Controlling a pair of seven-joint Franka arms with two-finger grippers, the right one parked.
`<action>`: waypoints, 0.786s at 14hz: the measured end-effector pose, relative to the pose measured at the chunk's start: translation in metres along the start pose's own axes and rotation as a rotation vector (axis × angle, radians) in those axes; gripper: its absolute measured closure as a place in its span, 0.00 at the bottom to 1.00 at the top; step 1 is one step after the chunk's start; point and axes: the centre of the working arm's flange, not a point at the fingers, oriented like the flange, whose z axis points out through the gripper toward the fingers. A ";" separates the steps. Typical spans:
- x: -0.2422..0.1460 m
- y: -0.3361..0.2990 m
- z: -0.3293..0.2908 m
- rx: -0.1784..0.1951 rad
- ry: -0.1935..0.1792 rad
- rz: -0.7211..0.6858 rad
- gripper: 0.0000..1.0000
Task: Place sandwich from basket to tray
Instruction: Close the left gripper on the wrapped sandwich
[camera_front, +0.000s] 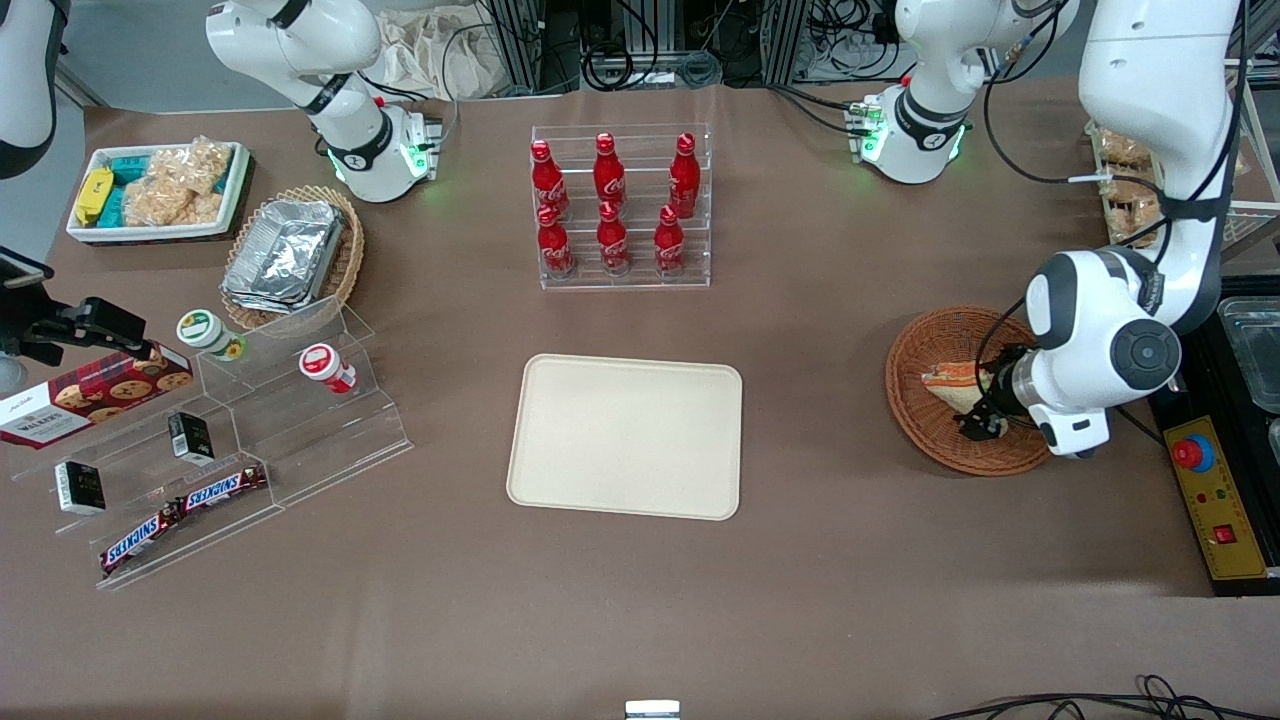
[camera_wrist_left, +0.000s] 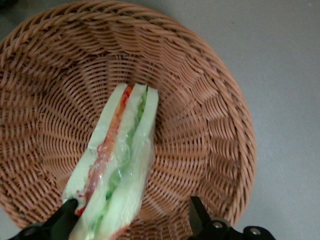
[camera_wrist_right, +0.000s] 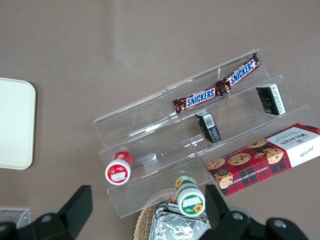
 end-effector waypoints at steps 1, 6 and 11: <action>0.002 -0.002 0.006 -0.005 0.004 -0.007 0.01; 0.002 -0.003 0.012 -0.030 0.019 -0.030 0.02; -0.005 -0.008 -0.067 -0.005 -0.003 -0.036 0.01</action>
